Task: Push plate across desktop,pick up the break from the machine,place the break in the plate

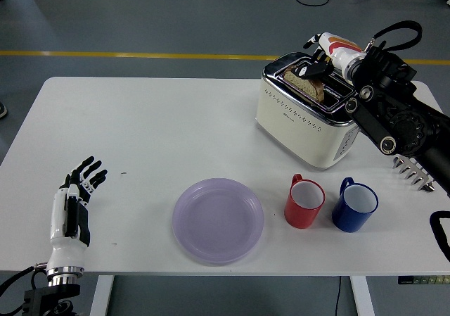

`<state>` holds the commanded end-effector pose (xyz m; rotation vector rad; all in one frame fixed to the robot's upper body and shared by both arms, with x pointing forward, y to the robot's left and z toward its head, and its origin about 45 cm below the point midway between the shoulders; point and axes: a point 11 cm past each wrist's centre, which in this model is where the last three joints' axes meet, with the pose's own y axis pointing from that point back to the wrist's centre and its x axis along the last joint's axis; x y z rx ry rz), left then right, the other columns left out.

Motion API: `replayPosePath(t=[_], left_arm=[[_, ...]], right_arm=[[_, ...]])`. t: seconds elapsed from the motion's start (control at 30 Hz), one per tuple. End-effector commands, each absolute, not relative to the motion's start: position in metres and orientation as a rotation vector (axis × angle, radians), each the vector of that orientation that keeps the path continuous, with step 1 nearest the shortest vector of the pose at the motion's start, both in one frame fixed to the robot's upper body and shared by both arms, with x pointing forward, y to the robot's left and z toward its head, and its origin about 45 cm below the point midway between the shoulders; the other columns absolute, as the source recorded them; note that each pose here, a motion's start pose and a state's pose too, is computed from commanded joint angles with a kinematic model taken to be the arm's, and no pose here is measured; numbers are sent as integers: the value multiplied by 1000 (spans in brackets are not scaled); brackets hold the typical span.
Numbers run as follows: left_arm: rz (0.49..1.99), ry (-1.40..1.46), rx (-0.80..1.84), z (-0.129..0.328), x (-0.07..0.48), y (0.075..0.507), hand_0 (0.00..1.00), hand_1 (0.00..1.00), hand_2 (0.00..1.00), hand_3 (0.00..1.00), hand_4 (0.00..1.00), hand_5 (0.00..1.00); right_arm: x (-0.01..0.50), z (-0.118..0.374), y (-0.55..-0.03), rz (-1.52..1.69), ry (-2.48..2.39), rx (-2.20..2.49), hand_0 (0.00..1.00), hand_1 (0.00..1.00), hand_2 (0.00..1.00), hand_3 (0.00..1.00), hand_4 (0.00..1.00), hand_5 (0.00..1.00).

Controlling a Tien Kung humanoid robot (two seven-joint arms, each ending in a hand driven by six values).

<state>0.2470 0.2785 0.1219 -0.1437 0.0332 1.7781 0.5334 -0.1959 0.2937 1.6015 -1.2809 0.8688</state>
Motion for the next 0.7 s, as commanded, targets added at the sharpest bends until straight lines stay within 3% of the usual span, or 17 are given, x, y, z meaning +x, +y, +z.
replayPosePath(t=[0.4, 0.43, 0.6, 0.63, 0.7], left_arm=[[1783, 28, -143, 122, 250, 280, 729, 714, 773, 774, 452, 997], [1783, 28, -144, 122, 250, 280, 727, 712, 772, 771, 452, 998], [1782, 28, -146, 122, 250, 280, 727, 712, 772, 771, 452, 998], [1782, 28, -146, 122, 251, 280, 727, 711, 769, 751, 452, 994], [1783, 28, -146, 122, 251, 279, 727, 711, 769, 751, 452, 994]], right_arm=[[530, 277, -180, 909, -1189, 1524, 665, 596, 583, 767, 803, 462], [530, 277, -180, 912, -1191, 1511, 541, 538, 538, 706, 746, 405], [530, 273, -178, 901, -1179, 1471, 541, 538, 538, 706, 746, 405], [530, 273, -178, 900, -1178, 1469, 409, 455, 482, 625, 605, 264], [530, 273, -179, 898, -1181, 1458, 409, 455, 482, 625, 605, 264]])
